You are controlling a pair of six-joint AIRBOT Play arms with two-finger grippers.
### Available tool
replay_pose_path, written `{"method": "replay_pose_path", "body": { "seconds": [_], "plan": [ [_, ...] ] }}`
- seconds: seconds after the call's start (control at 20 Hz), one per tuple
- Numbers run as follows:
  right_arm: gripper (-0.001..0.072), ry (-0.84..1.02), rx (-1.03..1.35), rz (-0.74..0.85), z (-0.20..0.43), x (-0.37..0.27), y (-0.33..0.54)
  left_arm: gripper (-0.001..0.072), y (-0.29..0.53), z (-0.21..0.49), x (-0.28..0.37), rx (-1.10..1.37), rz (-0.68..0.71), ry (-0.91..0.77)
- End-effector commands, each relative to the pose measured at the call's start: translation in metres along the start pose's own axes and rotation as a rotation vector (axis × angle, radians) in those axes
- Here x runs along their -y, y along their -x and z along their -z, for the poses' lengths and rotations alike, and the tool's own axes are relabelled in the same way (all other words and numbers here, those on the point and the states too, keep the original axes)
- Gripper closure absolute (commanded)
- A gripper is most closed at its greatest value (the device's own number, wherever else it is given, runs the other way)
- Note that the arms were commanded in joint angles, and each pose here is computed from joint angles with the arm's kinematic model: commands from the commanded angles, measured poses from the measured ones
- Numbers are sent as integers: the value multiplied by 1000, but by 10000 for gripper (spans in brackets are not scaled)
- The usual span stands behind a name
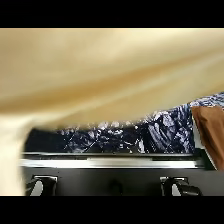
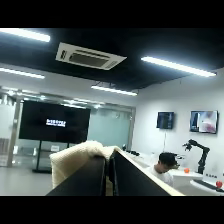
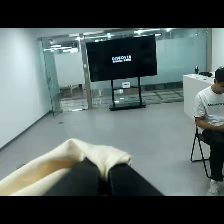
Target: Fold the clothes and pants, and hang the long-sleeved shirts on hangers.
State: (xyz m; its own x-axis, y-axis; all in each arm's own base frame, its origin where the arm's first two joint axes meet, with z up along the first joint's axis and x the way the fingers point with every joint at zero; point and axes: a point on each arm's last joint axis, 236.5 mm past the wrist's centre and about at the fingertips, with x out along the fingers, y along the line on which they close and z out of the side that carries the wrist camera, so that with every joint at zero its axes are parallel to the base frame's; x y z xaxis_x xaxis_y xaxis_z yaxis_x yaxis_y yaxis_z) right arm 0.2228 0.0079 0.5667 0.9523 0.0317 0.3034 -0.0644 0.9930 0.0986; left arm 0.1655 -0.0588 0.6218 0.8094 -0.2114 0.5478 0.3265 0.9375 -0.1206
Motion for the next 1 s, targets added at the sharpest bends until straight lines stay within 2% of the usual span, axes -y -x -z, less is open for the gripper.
{"method": "replay_pose_path", "body": {
  "seconds": [0.0,0.15,0.25,0.35,0.45,0.6,0.7,0.8,0.9,0.95],
  "plan": [
    [672,-6,-176,12,47,7,-15,687,-12,53,-18,-190,-18,-1],
    [672,-72,-739,27,205,28,-38,686,-16,186,-63,-601,-51,149],
    [672,-144,-1090,43,321,45,-42,686,0,298,-101,-865,-101,306],
    [672,-237,-1275,61,423,59,-55,686,38,414,-127,-1088,-178,484],
    [672,-402,-1337,99,503,62,-77,685,80,511,-146,-1225,-288,612],
    [671,-784,-1408,136,581,35,-96,685,123,613,-172,-1295,-466,721],
    [671,-975,-1482,92,611,7,-94,684,136,650,-170,-1338,-514,838],
    [671,-957,-1538,69,628,-6,-85,683,139,668,-167,-1340,-549,945],
    [667,-881,-1532,60,633,-3,-85,669,138,669,-169,-1332,-543,950],
    [576,-851,-1531,52,629,3,-84,560,134,664,-173,-1326,-516,923]
  ]
}}
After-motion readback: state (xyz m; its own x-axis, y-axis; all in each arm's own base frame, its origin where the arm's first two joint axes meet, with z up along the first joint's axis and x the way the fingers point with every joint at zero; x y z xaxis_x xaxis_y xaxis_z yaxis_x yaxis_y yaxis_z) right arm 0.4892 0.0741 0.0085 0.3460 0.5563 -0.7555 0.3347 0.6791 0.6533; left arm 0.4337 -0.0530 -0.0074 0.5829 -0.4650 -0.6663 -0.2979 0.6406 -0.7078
